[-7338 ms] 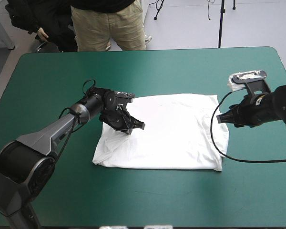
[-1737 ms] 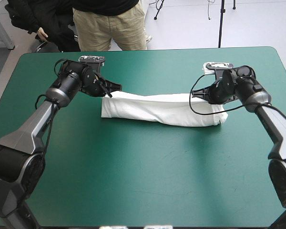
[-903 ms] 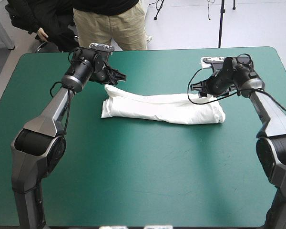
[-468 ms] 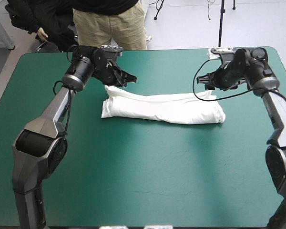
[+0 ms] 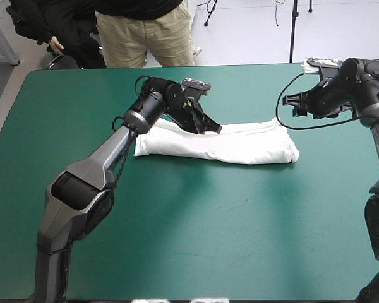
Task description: Fold the cloth
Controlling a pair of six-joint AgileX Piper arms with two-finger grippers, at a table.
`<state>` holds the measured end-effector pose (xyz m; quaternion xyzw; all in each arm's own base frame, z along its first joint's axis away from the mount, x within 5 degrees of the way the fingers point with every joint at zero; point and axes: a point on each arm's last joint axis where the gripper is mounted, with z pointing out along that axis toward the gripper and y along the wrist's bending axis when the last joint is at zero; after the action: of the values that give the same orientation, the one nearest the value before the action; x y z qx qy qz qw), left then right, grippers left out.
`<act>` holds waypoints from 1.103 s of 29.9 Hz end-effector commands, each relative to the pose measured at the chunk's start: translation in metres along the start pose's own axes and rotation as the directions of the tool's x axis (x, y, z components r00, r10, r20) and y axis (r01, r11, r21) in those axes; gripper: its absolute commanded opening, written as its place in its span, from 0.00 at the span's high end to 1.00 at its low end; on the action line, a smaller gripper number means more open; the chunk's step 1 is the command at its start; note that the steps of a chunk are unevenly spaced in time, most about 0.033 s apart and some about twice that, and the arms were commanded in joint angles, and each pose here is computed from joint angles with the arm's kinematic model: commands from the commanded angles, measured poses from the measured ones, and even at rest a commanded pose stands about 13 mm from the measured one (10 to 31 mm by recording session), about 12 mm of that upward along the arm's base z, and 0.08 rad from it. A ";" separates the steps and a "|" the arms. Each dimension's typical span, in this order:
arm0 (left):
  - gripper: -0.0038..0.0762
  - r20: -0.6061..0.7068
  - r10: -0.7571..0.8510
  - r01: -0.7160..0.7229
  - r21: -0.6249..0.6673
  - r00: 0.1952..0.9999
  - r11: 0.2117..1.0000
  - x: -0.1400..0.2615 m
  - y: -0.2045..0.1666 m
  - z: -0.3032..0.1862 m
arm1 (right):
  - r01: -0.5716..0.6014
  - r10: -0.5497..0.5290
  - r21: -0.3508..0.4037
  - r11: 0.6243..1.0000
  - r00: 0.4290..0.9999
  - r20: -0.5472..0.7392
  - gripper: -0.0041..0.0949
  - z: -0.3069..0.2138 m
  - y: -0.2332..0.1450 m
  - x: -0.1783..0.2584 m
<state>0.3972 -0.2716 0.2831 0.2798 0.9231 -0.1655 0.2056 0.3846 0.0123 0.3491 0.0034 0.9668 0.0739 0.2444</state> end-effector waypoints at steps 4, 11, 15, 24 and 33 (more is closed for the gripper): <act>0.97 0.077 0.016 -0.020 0.046 0.997 0.999 -0.009 -0.020 0.007 | 0.021 -0.020 -0.015 1.000 0.994 0.109 0.47 -0.031 0.003 -0.005; 0.97 0.062 0.017 -0.020 0.055 0.998 0.998 -0.007 -0.019 0.036 | 0.027 -0.024 -0.028 0.999 0.995 0.099 0.47 -0.024 -0.001 -0.002; 0.97 0.037 0.011 -0.013 0.064 0.999 0.998 -0.004 -0.019 0.041 | 0.033 -0.026 -0.097 0.995 0.997 0.073 0.46 -0.011 -0.009 0.006; 0.97 0.006 0.013 -0.013 0.071 1.000 0.997 -0.001 -0.019 0.042 | 0.017 -0.028 -0.218 0.976 0.999 -0.047 0.33 0.040 -0.014 0.013; 0.97 0.000 0.008 -0.008 0.080 1.000 0.997 0.000 -0.020 0.042 | -0.036 -0.008 -0.239 0.970 0.984 -0.179 0.33 0.090 -0.021 0.020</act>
<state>0.4055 -0.3039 0.2147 0.2934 0.9249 -0.1729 0.1692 0.4102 0.0047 0.2382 -0.0254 0.9763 0.1764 0.1224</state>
